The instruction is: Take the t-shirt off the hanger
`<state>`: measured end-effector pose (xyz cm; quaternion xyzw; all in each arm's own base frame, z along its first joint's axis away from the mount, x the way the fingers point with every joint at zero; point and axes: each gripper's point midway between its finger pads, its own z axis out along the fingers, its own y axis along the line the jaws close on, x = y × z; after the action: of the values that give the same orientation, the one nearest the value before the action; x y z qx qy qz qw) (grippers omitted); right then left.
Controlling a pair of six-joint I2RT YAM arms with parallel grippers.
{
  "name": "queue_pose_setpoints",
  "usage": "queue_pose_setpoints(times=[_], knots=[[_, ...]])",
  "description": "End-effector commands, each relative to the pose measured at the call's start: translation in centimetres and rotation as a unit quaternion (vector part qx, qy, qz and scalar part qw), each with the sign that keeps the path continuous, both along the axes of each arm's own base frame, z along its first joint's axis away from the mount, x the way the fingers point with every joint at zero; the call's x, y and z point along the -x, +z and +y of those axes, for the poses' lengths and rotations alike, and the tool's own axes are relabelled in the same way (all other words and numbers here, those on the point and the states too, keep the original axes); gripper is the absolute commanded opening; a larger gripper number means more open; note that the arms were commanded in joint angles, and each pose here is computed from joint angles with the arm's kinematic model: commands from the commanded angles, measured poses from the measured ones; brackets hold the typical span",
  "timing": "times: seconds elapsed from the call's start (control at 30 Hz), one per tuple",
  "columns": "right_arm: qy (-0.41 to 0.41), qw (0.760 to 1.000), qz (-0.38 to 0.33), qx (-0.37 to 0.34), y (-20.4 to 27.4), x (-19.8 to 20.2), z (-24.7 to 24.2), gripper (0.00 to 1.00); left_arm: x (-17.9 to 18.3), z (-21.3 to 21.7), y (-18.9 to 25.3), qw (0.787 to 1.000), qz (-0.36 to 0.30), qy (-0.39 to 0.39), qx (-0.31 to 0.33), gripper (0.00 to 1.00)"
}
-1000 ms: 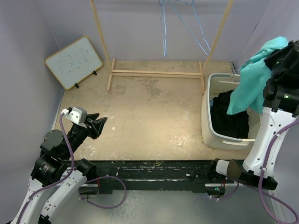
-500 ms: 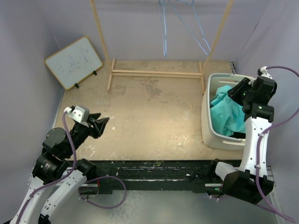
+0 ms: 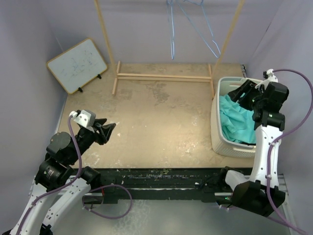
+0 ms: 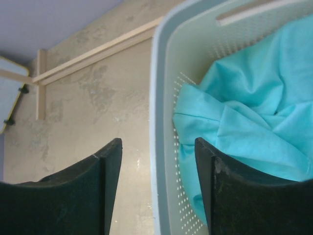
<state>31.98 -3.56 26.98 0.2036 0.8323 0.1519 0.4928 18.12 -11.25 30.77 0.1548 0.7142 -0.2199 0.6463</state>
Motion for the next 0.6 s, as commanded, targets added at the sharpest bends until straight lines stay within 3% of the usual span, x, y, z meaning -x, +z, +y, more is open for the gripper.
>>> queue_pose_setpoints(times=[0.0,0.03,0.1,0.2,0.57], knots=[[0.101,0.985,-0.143,-0.001,7.9,0.5,3.8,0.83,-0.5,-0.6,0.6,1.0,-0.008,-0.007,0.004,0.5],[0.117,0.981,-0.157,-0.007,8.6,0.7,4.6,0.97,-0.5,-0.6,0.6,1.0,-0.007,-0.008,0.003,0.51],[0.165,0.969,-0.182,-0.02,9.6,1.4,6.5,1.0,-0.6,-0.5,0.6,1.0,-0.006,-0.006,0.003,0.58],[0.229,0.949,-0.211,-0.055,10.3,2.3,9.0,1.0,-0.8,-0.2,0.5,1.0,0.0,0.009,0.007,0.98],[0.161,0.964,-0.209,-0.019,9.5,2.9,7.3,1.0,-1.1,1.0,0.5,0.999,0.01,0.047,0.017,0.99]])
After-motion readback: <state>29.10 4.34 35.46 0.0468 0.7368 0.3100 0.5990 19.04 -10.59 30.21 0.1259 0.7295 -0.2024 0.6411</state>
